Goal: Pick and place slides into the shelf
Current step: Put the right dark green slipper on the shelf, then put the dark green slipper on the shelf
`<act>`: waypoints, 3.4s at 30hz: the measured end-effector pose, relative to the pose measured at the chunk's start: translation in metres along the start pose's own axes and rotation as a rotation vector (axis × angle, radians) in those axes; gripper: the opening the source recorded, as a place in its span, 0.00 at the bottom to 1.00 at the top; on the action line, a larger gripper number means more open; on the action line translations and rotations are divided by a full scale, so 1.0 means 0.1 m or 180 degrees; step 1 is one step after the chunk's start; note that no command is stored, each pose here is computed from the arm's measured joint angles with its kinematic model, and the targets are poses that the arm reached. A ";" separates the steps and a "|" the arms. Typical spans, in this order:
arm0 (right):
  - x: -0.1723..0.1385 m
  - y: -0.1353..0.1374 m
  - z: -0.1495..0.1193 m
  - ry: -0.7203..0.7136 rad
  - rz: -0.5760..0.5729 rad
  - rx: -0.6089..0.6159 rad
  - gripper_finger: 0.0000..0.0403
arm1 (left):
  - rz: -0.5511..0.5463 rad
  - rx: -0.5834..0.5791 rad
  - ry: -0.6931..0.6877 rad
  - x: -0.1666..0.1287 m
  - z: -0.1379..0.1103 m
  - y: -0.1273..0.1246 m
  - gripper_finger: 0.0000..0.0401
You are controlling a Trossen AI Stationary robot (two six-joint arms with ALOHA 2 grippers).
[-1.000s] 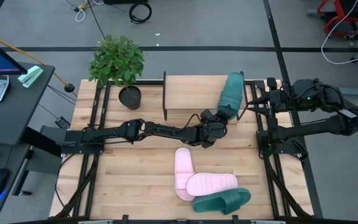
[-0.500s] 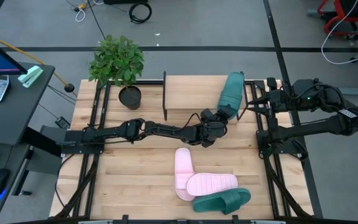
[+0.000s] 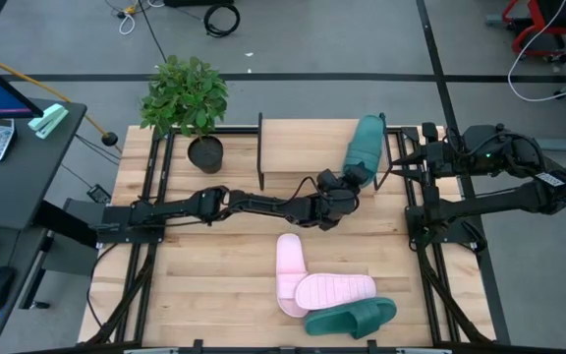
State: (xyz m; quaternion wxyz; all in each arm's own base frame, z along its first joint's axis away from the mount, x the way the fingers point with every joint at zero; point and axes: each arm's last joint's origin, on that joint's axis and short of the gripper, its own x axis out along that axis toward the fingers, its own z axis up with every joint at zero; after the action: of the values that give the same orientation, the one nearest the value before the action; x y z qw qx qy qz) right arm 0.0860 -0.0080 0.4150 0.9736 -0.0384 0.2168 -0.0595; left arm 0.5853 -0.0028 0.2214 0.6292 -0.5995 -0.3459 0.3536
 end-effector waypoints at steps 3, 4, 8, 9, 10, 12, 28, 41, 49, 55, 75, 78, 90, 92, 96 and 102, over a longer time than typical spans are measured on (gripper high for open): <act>0.00 0.00 0.00 0.0000 0.0000 0.0001 0.23 | -0.0002 -0.0004 -0.0013 0.02 0.01 0.00 0.28; 0.00 0.00 0.00 0.0000 0.0000 0.0001 0.23 | -0.0002 -0.0006 -0.0015 0.03 0.02 0.00 0.29; 0.00 0.00 0.00 0.0000 -0.0001 0.0002 0.23 | -0.0009 -0.0009 0.0062 0.04 0.02 0.00 0.36; 0.00 0.00 0.00 0.0000 0.0000 0.0002 0.23 | -0.0011 -0.0010 0.0079 0.04 0.01 0.00 0.37; 0.00 0.00 0.00 0.0000 0.0000 0.0002 0.23 | -0.0011 -0.0010 0.0089 0.04 0.01 0.00 0.39; 0.00 0.00 0.00 0.0000 0.0000 0.0002 0.23 | -0.0012 -0.0027 0.0098 0.03 0.01 0.00 0.43; 0.00 0.00 0.00 0.0001 0.0001 0.0002 0.23 | -0.0047 -0.0327 0.0093 0.04 0.02 -0.03 0.62; 0.00 0.00 0.00 0.0001 0.0001 0.0006 0.23 | -0.0093 -0.0383 0.0313 0.12 0.04 -0.04 0.68; 0.00 0.00 -0.01 0.0023 0.0004 0.0079 0.23 | -0.0095 -0.0411 0.0452 0.09 0.01 -0.05 0.68; 0.00 0.00 -0.02 0.0064 0.0044 0.0101 0.23 | -0.0071 -0.0752 0.0457 0.08 0.01 -0.05 0.67; 0.00 0.01 -0.02 0.0063 0.0079 0.0098 0.23 | -0.0064 -0.0737 0.0801 0.00 -0.06 -0.05 0.54; 0.00 0.01 -0.02 0.0064 0.0079 0.0091 0.23 | -0.0064 -0.0705 0.0955 -0.06 -0.11 -0.06 0.54; -0.01 0.02 -0.03 0.0063 0.0163 0.0090 0.23 | -0.0394 -0.0028 0.2132 -0.24 -0.17 -0.35 0.51; -0.02 0.02 -0.03 0.0064 0.0162 0.0093 0.23 | -0.0444 0.0143 0.2373 -0.26 -0.14 -0.49 0.50; -0.05 0.02 -0.06 0.0094 0.0164 0.0093 0.23 | -0.0237 0.0587 0.2916 -0.37 -0.09 -0.65 0.48; -0.08 0.02 -0.10 0.0193 0.0178 0.0092 0.23 | -0.0016 0.0745 0.3907 -0.73 -0.11 -0.81 0.44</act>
State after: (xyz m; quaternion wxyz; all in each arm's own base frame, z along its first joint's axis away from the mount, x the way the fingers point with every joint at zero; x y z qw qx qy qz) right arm 0.0748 -0.0057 0.4088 0.9684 -0.0165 0.2463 -0.0365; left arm 0.5601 -0.0740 0.3010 0.7756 -0.6197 0.1182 -0.0212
